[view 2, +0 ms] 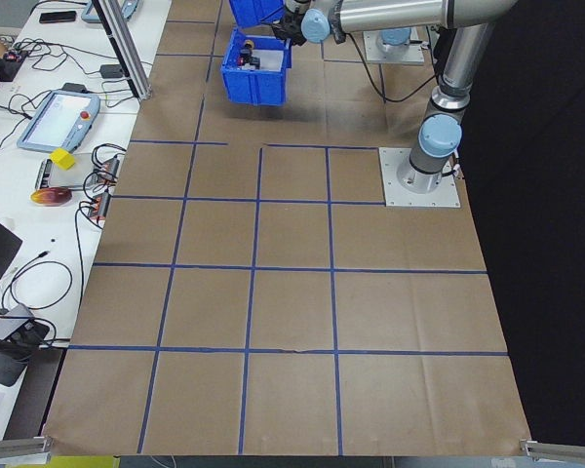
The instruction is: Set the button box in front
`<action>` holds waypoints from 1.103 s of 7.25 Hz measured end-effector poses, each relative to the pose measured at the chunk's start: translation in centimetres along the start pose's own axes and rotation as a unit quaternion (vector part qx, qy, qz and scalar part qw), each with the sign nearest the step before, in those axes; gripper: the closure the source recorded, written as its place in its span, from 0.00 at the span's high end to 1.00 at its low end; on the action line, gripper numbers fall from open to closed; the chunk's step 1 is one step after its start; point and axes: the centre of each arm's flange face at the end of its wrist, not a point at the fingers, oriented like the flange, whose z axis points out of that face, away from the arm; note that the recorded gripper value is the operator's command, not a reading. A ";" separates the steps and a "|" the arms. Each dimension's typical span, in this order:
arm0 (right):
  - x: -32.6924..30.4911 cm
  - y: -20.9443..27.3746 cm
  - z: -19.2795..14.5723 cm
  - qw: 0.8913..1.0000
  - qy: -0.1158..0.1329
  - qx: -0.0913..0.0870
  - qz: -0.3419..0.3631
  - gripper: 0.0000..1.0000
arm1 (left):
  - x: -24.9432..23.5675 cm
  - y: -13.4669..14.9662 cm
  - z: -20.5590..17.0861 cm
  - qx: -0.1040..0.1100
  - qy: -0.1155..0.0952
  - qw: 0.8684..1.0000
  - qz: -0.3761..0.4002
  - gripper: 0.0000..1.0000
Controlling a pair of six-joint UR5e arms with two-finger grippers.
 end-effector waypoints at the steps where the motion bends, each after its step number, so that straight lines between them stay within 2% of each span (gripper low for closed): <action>1: -2.1 0.1 0.5 1.000 0.002 0.001 0.010 0.09 | 4.0 0.5 2.2 0.000 0.004 1.000 -0.003 0.00; 3: -5.3 -0.9 2.0 0.999 0.026 -0.007 0.024 0.09 | 10.1 0.8 7.7 0.002 0.019 1.000 -0.015 0.01; 4: -6.1 -1.3 2.9 0.999 0.040 -0.013 0.034 0.09 | 11.9 0.3 9.8 0.003 0.026 0.999 -0.022 0.08; 6: -6.7 -1.7 4.0 0.997 0.052 -0.007 0.064 0.09 | 13.4 -1.1 11.5 0.008 0.033 0.999 -0.030 0.58; 7: -6.6 -1.8 4.3 0.996 0.054 -0.004 0.070 0.09 | 13.7 -1.7 11.4 0.021 0.039 0.999 -0.029 0.77; 8: -6.7 -1.9 4.7 0.996 0.056 -0.003 0.072 0.09 | 14.1 -2.4 10.8 0.045 0.048 0.998 -0.020 0.90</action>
